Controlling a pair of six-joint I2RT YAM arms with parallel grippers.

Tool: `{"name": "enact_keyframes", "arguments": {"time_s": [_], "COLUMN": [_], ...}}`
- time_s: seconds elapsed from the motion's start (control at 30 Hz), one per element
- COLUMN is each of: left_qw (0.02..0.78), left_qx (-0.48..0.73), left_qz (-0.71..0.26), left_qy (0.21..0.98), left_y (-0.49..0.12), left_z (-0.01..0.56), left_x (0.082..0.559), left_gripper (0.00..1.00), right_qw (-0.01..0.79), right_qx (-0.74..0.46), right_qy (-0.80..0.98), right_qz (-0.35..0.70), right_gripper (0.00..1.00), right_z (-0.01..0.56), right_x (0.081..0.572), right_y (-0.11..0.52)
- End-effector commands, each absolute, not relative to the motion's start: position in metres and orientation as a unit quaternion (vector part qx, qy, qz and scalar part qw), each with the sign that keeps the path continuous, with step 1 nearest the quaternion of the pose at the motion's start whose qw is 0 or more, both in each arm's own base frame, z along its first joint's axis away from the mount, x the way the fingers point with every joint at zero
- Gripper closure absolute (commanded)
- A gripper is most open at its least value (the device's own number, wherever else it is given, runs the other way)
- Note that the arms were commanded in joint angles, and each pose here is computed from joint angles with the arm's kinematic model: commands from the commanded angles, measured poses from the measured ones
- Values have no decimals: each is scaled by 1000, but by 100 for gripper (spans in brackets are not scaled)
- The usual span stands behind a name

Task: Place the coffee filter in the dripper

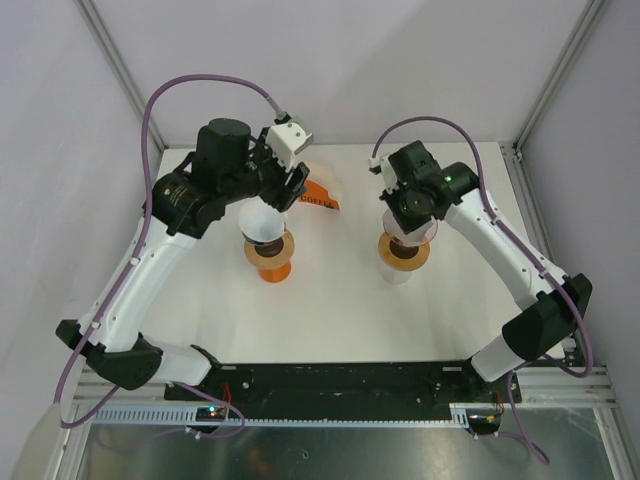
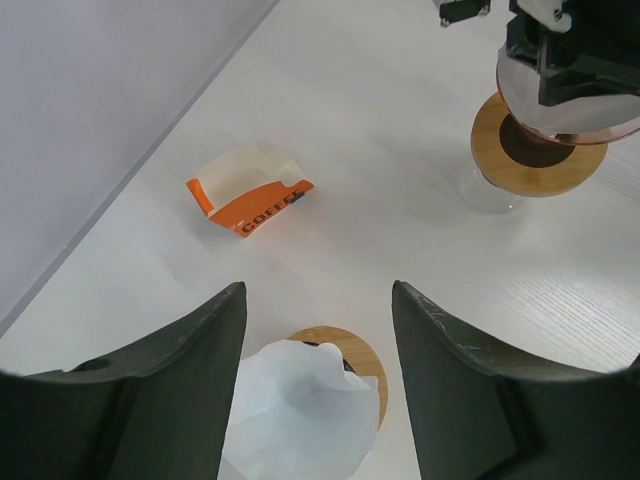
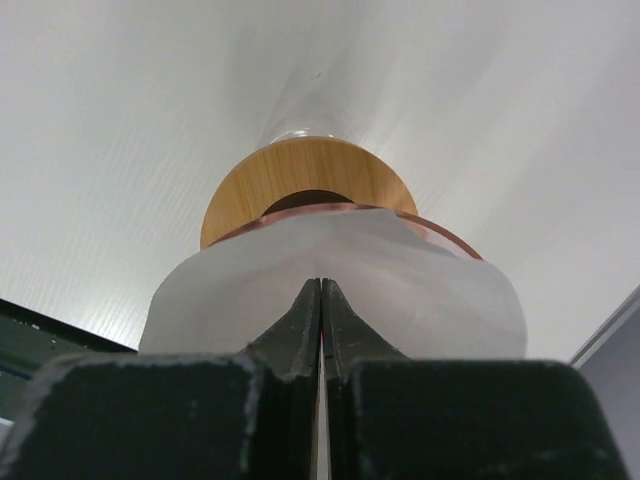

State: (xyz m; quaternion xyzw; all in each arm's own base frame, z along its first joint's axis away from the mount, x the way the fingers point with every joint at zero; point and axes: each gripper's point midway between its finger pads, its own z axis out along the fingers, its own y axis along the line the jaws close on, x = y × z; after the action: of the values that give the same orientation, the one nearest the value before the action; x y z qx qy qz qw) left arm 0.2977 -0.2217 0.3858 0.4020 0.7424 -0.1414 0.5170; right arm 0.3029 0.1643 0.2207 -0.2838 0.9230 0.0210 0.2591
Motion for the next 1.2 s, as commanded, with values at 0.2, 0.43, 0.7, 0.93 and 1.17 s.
{"name": "enact_keyframes", "arguments": {"time_s": [0.2, 0.43, 0.7, 0.93, 1.17], "left_qw": [551, 549, 551, 552, 552], "left_qx": [399, 401, 401, 401, 402], "left_qz": [-146, -147, -147, -146, -147], "left_qy": [718, 718, 717, 717, 716], "left_y": [-219, -220, -220, -220, -220], "left_z": [410, 409, 411, 411, 412], "left_x": [295, 296, 296, 296, 296], "left_gripper": [34, 34, 34, 34, 34], "right_qw": [286, 274, 262, 246, 245], "right_qx": [-272, -261, -268, -270, -273], "right_qy": [919, 925, 927, 930, 930], "right_qz": [7, 21, 28, 34, 40], "right_gripper": [100, 100, 100, 100, 100], "right_z": [244, 228, 220, 208, 205], "right_x": [293, 284, 288, 285, 285], "right_y": [150, 145, 149, 150, 152]}}
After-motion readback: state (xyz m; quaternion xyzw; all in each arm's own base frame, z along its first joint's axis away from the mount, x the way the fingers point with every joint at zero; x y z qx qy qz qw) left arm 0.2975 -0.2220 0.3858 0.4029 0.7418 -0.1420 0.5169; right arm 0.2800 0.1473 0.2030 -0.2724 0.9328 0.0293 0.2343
